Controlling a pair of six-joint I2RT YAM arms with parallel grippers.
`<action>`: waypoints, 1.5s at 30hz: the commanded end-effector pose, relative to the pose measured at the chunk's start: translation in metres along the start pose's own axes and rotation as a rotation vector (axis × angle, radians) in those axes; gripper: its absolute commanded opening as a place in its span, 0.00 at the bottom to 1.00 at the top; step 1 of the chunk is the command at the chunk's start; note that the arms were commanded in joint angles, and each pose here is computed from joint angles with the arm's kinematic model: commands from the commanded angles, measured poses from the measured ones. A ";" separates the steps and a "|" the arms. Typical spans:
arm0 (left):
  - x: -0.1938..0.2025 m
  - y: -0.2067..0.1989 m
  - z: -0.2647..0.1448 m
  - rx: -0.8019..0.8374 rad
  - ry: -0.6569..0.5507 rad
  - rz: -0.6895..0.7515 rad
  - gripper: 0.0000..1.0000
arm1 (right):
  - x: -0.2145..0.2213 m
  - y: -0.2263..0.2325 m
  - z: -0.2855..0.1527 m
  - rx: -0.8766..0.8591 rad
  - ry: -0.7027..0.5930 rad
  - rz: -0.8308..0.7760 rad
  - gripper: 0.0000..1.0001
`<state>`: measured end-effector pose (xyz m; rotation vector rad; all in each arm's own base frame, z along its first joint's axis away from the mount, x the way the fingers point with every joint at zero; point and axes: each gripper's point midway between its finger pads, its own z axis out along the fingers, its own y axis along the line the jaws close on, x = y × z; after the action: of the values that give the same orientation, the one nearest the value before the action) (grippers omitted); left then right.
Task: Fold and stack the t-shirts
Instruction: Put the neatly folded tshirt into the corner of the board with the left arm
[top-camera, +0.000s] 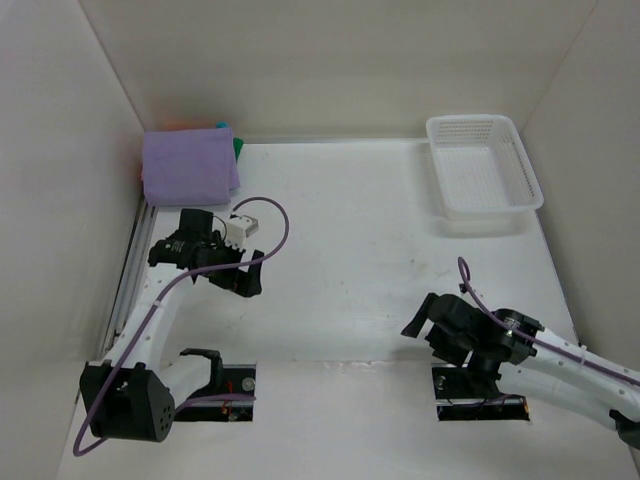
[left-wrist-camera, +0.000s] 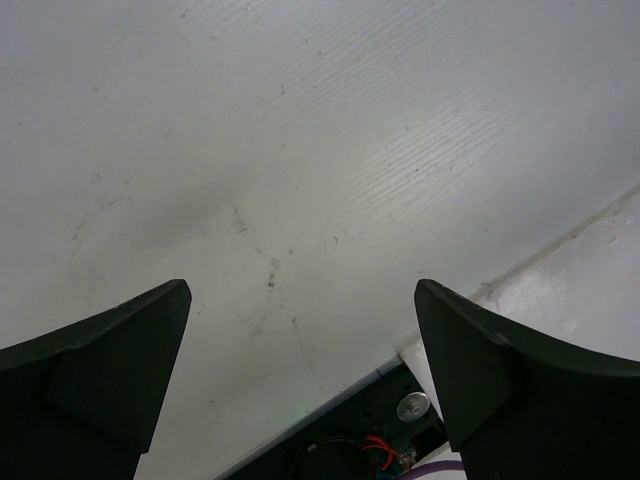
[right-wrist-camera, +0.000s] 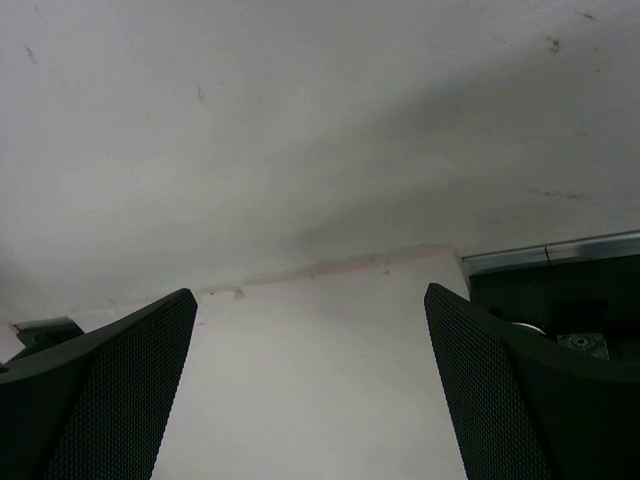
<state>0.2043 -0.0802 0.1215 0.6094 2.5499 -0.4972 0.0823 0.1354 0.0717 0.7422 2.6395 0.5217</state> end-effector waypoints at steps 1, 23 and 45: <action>0.000 -0.003 0.003 0.010 0.001 -0.021 1.00 | 0.000 -0.005 0.001 0.011 -0.012 0.025 1.00; 0.002 -0.008 0.009 0.034 0.030 -0.004 1.00 | -0.001 -0.013 0.005 0.005 -0.026 0.022 1.00; 0.004 -0.011 0.014 0.051 0.052 -0.004 1.00 | -0.007 -0.022 0.010 0.029 -0.055 0.035 1.00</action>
<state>0.2007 -0.0892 0.1101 0.6658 2.5992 -0.5260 0.0825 0.1250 0.0579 0.7868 2.6033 0.5074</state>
